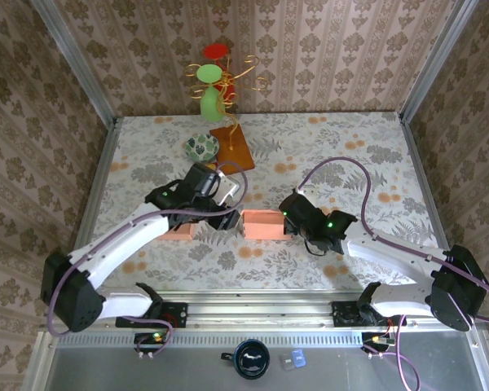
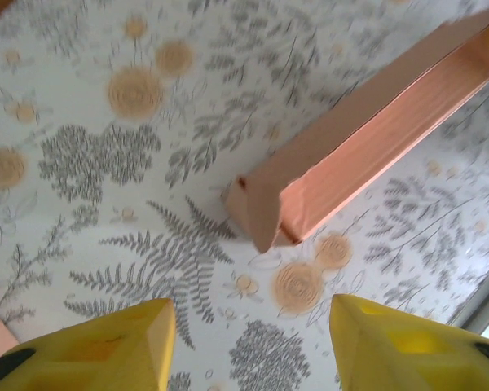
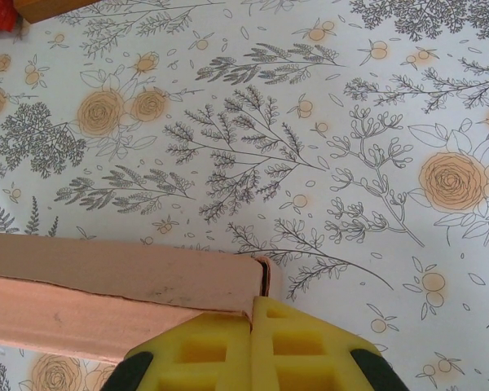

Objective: Fold the paper box

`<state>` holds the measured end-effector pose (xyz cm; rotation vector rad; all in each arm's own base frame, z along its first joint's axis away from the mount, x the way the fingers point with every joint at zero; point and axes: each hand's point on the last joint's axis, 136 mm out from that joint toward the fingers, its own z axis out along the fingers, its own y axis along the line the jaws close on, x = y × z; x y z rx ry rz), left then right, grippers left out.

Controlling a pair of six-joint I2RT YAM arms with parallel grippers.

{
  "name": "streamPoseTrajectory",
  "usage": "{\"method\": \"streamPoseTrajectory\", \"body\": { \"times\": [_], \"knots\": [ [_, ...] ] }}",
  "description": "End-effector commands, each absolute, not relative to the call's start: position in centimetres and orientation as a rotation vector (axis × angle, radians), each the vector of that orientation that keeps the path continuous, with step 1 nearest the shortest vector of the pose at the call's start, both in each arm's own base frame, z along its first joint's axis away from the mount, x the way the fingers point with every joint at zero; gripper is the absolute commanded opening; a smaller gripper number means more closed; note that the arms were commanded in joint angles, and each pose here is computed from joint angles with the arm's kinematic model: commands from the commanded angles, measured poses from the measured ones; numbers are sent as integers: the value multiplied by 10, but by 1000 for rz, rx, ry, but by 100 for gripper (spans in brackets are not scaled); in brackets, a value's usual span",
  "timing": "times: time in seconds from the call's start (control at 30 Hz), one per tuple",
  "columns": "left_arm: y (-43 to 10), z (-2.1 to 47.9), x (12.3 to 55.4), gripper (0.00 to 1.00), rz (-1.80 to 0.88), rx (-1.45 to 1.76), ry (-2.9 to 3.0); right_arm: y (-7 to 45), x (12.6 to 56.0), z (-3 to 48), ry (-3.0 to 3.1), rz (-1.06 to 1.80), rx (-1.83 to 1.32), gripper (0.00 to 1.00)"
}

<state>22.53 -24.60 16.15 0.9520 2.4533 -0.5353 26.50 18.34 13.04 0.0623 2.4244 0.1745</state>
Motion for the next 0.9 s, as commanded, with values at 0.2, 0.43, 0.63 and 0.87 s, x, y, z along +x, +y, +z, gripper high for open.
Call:
{"method": "streamPoseTrajectory", "body": {
  "times": [0.2,0.43,0.63,0.87],
  "knots": [
    [-258,160,235,51,-469,1017,2471,177,252,116,2509,110,49,0],
    [-268,152,239,46,-485,1023,2499,176,252,115,2511,111,56,0],
    [-275,151,239,37,-522,1009,2499,176,251,113,2517,110,54,0],
    [-282,147,236,35,-538,1022,2506,176,250,112,2520,108,53,0]
  ]
}}
